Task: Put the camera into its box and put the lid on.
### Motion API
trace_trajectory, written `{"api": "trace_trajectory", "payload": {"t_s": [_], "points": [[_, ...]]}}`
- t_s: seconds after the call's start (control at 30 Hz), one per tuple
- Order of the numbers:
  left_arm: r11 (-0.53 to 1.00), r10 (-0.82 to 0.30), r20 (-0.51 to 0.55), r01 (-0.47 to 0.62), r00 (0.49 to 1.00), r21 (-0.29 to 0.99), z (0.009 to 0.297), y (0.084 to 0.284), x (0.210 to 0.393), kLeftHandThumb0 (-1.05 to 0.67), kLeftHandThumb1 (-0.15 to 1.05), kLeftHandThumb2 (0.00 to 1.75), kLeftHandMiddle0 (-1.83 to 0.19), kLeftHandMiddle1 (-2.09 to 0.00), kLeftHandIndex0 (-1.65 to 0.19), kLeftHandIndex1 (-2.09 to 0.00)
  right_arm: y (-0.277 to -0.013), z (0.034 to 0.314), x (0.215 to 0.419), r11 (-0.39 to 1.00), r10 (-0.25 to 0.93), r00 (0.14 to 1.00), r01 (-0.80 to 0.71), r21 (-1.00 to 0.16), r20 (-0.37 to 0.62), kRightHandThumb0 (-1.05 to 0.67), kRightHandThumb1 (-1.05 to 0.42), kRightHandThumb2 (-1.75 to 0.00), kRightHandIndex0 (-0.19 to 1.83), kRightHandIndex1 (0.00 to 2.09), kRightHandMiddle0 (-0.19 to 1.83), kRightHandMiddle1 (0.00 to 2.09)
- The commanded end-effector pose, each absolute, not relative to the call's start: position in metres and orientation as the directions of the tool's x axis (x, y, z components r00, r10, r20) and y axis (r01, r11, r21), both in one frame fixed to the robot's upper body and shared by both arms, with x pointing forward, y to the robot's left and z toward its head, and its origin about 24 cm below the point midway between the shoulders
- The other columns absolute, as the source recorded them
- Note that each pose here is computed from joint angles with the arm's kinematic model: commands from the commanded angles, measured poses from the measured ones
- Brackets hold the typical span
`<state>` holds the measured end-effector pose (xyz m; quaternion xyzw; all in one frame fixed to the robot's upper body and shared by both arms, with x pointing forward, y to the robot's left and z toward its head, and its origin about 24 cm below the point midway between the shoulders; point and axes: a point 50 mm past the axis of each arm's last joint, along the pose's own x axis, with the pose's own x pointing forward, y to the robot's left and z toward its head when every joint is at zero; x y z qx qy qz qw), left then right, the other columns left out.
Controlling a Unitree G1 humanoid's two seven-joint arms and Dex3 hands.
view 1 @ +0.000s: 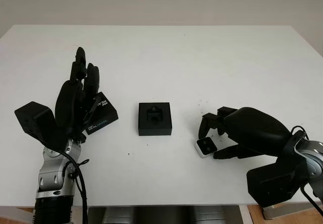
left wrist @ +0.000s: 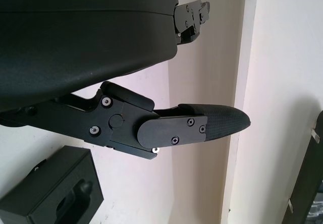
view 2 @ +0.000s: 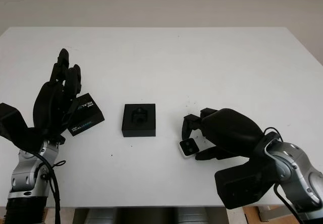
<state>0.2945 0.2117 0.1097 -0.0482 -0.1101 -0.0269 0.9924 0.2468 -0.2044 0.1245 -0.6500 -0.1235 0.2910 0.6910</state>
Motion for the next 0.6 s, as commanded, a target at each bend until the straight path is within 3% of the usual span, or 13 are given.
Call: {"api": "trace_trajectory", "payload": {"t_s": [0.0,0.17,0.37,0.57], "points": [[0.994,-0.048,0.236,0.07,0.97,-0.086,0.113,0.212,0.294,-0.74,1.05,0.46,0.19,0.0,0.19,0.0,-0.202,0.124,0.248,-0.005,0.575,0.798,-0.22,-0.976,-0.183,-0.34,-1.05,-0.14,0.28,1.49,0.37,1.31],[0.994,-0.051,0.239,0.073,0.97,-0.082,0.113,0.212,0.294,-0.73,1.05,0.46,0.19,0.0,0.19,0.0,-0.204,0.124,0.249,0.022,0.573,0.807,-0.188,-0.982,-0.142,-0.35,-1.05,-0.09,0.16,1.45,0.42,1.34],[0.994,-0.059,0.241,0.079,0.969,-0.077,0.113,0.211,0.294,-0.73,1.05,0.47,0.19,0.0,0.19,0.0,-0.206,0.128,0.253,0.071,0.554,0.827,-0.163,-0.984,-0.098,-0.38,-1.05,-0.07,0.32,0.43,0.41,1.35],[0.994,-0.061,0.238,0.081,0.969,-0.075,0.113,0.21,0.293,-0.73,1.05,0.48,0.19,0.0,0.19,0.0,-0.207,0.138,0.262,0.156,0.477,0.872,-0.207,-0.966,-0.11,-0.38,-1.04,-0.07,0.3,0.2,0.39,1.38]]}}
